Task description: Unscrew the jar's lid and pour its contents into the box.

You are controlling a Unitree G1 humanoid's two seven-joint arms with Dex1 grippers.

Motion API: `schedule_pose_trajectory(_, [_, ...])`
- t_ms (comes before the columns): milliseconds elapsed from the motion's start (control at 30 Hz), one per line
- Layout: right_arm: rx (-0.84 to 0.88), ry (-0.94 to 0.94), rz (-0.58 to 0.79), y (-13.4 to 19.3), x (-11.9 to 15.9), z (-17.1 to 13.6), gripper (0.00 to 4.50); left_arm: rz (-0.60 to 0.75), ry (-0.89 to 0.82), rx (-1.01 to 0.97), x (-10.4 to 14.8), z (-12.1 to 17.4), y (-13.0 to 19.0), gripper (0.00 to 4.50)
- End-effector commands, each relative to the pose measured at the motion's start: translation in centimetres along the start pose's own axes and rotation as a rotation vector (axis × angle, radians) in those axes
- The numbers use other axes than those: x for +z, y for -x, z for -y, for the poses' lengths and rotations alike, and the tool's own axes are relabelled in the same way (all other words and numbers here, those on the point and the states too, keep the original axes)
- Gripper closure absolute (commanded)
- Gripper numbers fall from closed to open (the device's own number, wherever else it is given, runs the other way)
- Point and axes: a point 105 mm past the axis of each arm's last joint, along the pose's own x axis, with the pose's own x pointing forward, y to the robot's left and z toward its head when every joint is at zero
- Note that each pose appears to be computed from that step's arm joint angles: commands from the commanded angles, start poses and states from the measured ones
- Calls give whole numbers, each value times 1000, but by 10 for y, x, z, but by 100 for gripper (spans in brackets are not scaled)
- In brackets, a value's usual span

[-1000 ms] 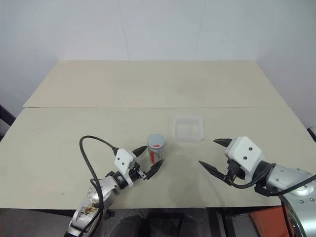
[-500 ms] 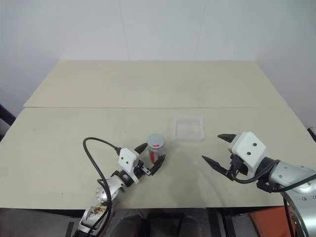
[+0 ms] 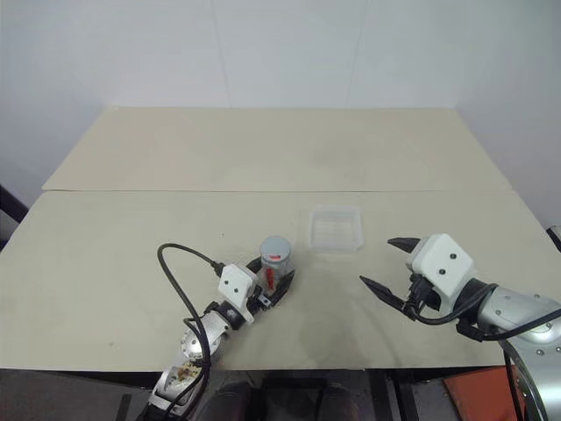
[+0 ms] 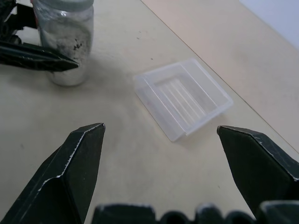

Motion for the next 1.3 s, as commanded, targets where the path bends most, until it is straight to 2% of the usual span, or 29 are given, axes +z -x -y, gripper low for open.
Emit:
schedule_pose_trajectory(33, [-19,52,18,2,8,4,0,29,-14,5,5,-1,-1,188])
schedule_pose_trajectory(267, [-21,51,19,0,6,2,0,36,-3,11,9,-15,1,188])
schedule_pose_trajectory(400, [-23,45,42,-5,8,-1,0,110,97,-13,34,-45,3,188])
schedule_pose_trajectory(533, [-22,21,107,-22,19,-7,0,115,81,-142,49,-62,9,189])
schedule_pose_trajectory(633, [-41,-54,194,-39,34,-11,0,82,16,-260,51,-63,12,189])
schedule_pose_trajectory(767, [-63,-135,311,-59,62,-19,0,79,-52,-317,54,-62,9,190])
schedule_pose_trajectory(933, [14,-238,448,-73,97,-43,0,89,-80,-358,54,-52,2,190])
schedule_pose_trajectory(1100, [77,-296,493,-80,110,-57,0,98,-75,-385,53,-43,-4,190])
schedule_pose_trajectory(1300, [117,-238,478,-94,112,-64,0,116,-79,-417,55,-36,-10,190])
